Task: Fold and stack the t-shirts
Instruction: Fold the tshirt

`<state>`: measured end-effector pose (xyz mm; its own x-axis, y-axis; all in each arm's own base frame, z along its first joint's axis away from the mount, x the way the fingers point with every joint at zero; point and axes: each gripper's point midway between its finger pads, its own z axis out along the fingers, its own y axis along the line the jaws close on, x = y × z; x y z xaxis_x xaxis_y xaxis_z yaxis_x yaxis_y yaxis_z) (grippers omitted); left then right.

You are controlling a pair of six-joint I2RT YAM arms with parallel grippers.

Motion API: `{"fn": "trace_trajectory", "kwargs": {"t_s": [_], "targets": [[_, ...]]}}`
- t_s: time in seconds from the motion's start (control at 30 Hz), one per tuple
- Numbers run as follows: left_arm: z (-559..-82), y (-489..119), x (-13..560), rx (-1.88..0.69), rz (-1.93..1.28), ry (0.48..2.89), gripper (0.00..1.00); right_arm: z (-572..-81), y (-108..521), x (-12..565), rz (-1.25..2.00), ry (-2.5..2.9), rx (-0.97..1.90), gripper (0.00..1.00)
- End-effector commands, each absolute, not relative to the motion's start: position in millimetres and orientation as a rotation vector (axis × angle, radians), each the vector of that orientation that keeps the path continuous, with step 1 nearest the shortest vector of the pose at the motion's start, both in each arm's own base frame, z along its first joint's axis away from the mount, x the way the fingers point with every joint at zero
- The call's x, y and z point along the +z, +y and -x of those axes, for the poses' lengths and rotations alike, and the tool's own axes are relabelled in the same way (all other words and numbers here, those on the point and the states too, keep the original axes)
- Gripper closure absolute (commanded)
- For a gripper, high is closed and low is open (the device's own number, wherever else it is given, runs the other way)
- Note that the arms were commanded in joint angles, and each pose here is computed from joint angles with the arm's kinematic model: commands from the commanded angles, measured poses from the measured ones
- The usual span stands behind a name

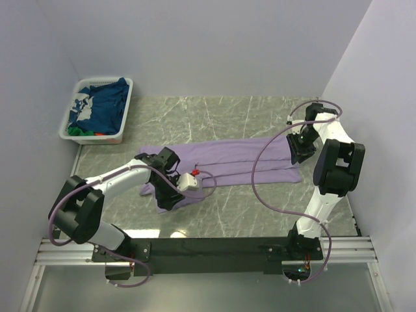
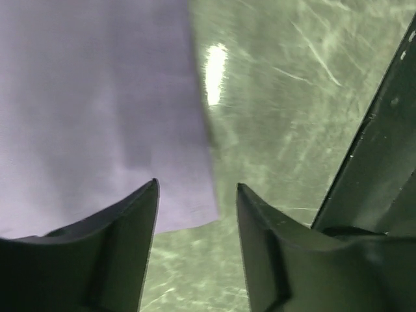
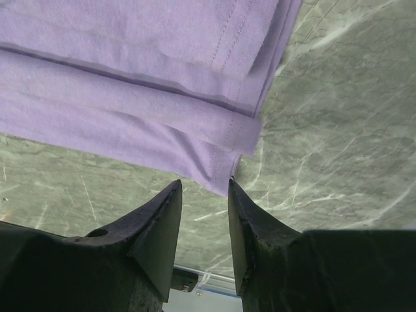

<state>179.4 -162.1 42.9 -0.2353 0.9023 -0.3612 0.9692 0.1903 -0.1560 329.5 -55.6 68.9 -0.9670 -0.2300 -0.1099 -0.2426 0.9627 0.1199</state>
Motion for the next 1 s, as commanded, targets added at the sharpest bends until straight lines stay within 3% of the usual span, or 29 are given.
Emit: {"fn": "trace_trajectory", "kwargs": {"t_s": [0.0, 0.1, 0.27, 0.47, 0.57, 0.6, 0.67, 0.83, 0.97], "targets": [[-169, -165, 37, -0.540, -1.818, 2.254, 0.40, -336, -60, 86, 0.363, 2.979, 0.175, 0.58], [-171, -165, 26, -0.480, -1.815, 2.261, 0.31, -334, -60, 84, 0.363, 2.987, 0.177, 0.58], [-176, -164, 5, -0.365, -1.815, 2.252, 0.36, -332, -59, 81, 0.361, 2.991, 0.182, 0.58], [-168, -164, -12, -0.342, -1.835, 2.264, 0.61, -329, -60, 78, 0.365, 3.001, 0.173, 0.58], [-166, -165, -14, -0.354, -1.853, 2.292, 0.90, -330, -61, 79, 0.368, 3.000, 0.170, 0.58], [-164, -162, -14, -0.356, -1.863, 2.304, 0.94, -330, -61, 79, 0.370, 3.002, 0.171, 0.58], [-165, -164, -8, -0.370, -1.854, 2.290, 0.99, -331, -61, 79, 0.374, 3.001, 0.173, 0.58], [-169, -170, 18, -0.455, -1.807, 2.277, 0.99, -332, -61, 78, 0.379, 3.002, 0.179, 0.59], [-206, -183, 73, -0.462, -1.716, 2.181, 0.99, -333, -61, 80, 0.379, 2.994, 0.177, 0.59]]}}
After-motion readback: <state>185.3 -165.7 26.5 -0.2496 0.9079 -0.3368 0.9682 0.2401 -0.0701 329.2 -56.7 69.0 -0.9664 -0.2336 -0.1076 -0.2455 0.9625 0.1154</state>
